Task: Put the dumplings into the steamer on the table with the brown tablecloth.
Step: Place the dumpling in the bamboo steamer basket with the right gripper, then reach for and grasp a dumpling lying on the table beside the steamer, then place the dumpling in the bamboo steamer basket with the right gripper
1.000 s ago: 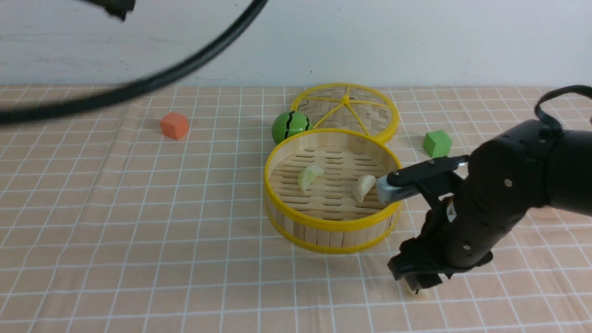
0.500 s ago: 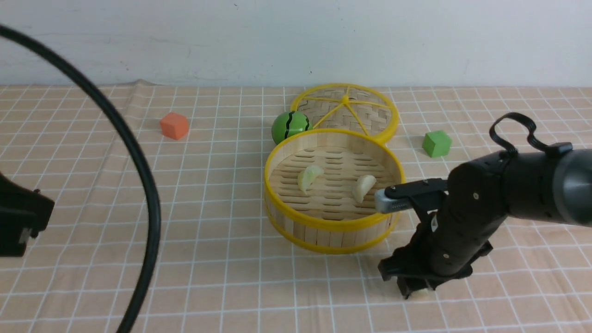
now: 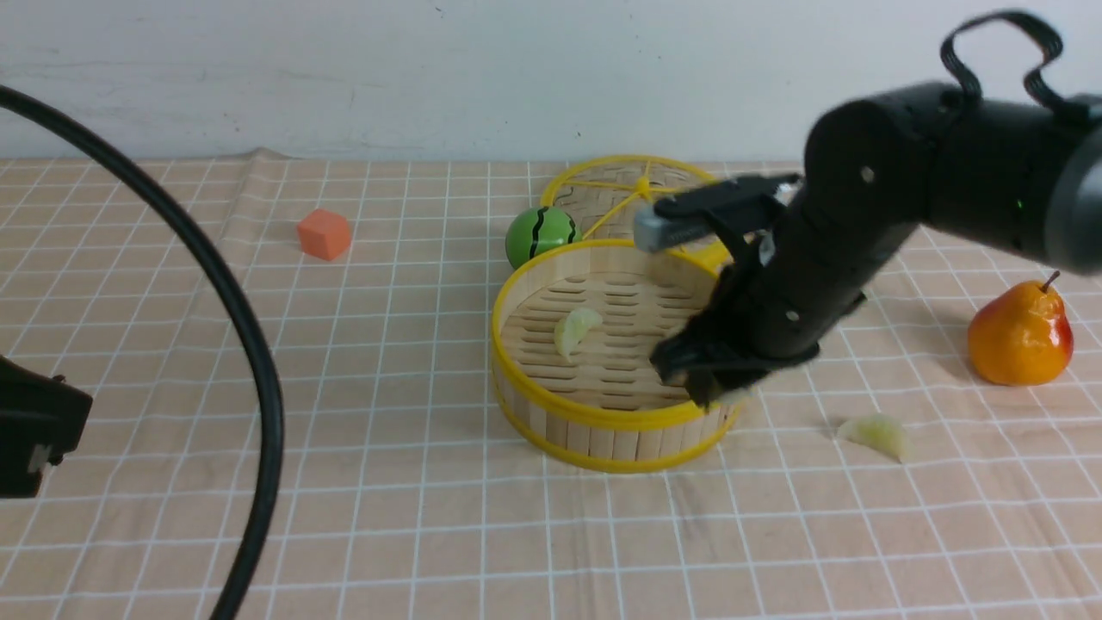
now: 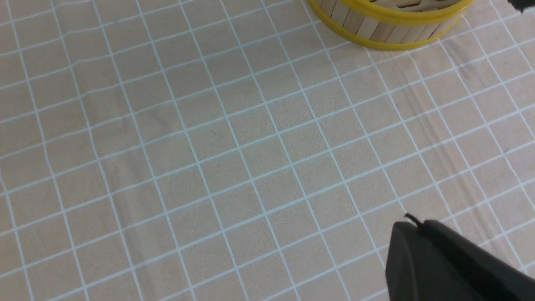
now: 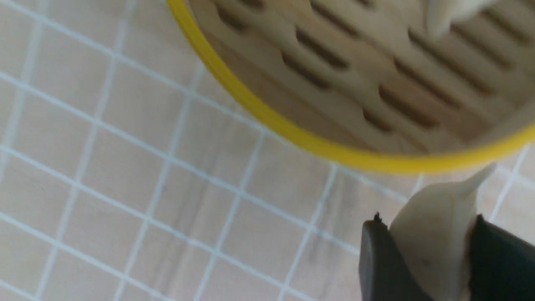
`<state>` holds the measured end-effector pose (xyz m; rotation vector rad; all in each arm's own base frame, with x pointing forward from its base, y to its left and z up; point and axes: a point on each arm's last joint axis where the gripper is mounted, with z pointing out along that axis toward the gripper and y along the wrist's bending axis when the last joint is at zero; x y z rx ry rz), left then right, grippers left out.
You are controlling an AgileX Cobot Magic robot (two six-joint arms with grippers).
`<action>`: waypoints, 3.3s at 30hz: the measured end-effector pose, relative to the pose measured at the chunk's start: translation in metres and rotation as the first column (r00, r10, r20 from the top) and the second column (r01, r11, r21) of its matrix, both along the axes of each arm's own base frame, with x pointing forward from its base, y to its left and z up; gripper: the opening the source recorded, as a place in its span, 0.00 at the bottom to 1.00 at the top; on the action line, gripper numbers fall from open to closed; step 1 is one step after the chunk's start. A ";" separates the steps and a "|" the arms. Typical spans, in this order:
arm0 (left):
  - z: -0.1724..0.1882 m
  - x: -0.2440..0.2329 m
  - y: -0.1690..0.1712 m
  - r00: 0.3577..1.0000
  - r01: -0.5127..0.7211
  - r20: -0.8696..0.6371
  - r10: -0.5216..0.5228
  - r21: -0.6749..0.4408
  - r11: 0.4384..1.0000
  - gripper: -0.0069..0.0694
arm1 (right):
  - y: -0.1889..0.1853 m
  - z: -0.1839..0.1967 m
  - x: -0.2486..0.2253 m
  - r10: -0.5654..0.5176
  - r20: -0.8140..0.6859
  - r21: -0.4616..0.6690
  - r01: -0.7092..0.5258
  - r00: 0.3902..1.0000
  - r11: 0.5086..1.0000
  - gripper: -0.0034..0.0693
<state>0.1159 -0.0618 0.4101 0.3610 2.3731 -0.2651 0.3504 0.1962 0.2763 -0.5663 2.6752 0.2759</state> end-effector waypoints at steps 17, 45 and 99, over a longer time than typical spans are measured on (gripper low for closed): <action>0.000 0.000 0.000 1.000 0.004 -0.002 -0.004 0.006 1.000 0.07 | 0.056 -0.070 0.078 -0.010 -0.071 0.086 0.016 0.997 0.996 0.39; -0.003 -0.002 0.003 1.000 -0.006 -0.027 0.007 0.041 0.999 0.07 | -0.083 0.050 0.024 -0.027 -0.006 -0.170 0.026 1.000 0.985 0.69; -0.001 0.000 0.002 1.000 -0.004 0.004 0.004 0.033 0.999 0.08 | 0.044 -0.037 0.064 0.219 0.101 -0.097 -0.210 0.970 0.973 0.30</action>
